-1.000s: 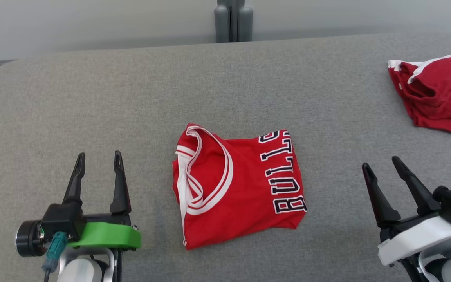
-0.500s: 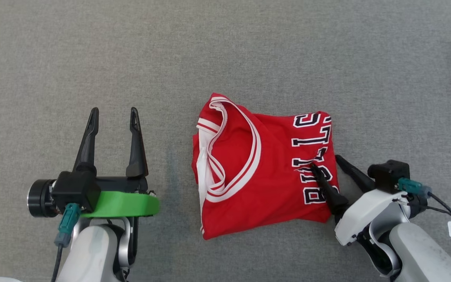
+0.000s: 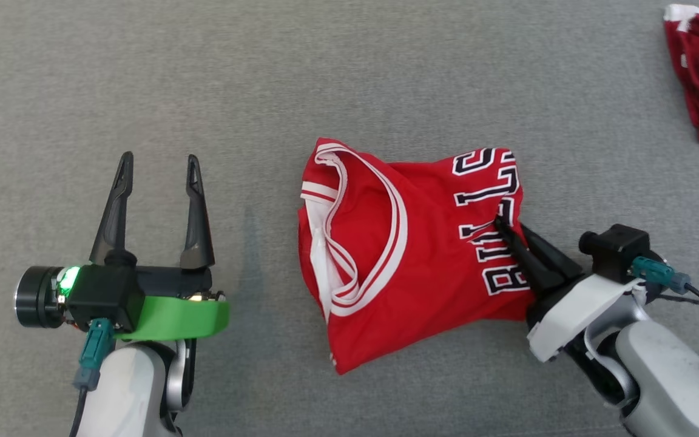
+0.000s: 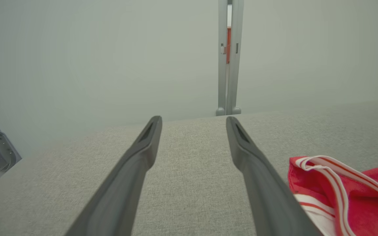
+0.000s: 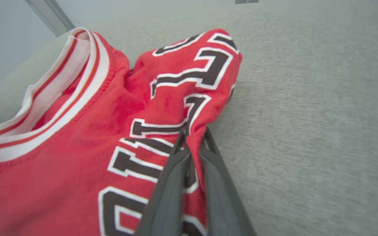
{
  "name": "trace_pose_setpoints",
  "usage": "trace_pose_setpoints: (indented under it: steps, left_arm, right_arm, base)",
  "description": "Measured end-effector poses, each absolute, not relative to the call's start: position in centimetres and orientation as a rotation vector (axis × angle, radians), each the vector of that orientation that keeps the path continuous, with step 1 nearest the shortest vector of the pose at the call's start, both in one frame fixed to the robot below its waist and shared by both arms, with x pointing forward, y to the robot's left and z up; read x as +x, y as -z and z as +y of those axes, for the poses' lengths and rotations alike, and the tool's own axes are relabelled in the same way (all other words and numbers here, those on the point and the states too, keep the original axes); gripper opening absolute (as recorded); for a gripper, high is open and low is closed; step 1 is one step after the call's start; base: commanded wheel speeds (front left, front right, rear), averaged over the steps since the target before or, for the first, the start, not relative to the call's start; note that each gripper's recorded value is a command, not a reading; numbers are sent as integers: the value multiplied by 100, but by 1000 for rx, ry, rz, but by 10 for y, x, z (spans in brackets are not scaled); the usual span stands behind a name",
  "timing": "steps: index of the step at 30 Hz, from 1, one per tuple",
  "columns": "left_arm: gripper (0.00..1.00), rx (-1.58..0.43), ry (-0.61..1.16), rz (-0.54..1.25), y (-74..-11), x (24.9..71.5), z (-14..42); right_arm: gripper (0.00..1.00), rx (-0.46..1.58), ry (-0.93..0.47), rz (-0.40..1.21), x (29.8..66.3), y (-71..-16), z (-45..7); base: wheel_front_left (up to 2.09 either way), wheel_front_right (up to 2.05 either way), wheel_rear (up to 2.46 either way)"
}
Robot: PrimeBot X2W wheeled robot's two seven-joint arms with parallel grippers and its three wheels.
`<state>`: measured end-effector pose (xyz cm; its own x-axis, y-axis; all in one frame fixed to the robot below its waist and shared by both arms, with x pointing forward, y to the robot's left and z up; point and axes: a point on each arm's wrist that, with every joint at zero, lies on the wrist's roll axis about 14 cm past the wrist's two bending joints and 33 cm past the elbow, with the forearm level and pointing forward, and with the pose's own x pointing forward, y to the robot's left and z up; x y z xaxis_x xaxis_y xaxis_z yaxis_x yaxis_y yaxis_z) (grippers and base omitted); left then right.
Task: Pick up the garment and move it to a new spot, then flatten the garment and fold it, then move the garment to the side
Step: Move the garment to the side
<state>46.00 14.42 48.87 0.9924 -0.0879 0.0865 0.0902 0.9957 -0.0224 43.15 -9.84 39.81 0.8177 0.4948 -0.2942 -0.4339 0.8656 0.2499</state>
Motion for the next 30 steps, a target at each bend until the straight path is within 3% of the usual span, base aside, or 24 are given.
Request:
trace_pose_setpoints:
  steps: [6, 13, 21, 28, 29, 30]
  left_arm:
    - [100, -68, 282, -138, -500, 481, 78]
    - [100, -100, 470, -168, -504, 502, 13]
    - [100, -104, 552, -141, -476, 521, -12]
    - [100, -111, 556, -100, -448, 529, -12]
    - [100, -109, 553, -95, -445, 530, -10]
    - [100, -105, 550, -90, -442, 530, -9]
  right_arm:
    - [0, 49, -334, 271, 448, -423, -179]
    - [0, -102, -138, 152, 493, -468, -278]
    - [0, -273, 69, 141, 529, -488, -384]
    - [0, -289, 190, 217, 539, -461, -432]
    - [15, -282, 196, 230, 540, -455, -434]
    - [49, -273, 204, 244, 541, -448, -435]
  base:
    - [0, 0, 0]
    - [0, 0, 0]
    - [0, 0, 0]
    - [0, 0, 0]
    - [0, 0, 0]
    - [0, 0, 0]
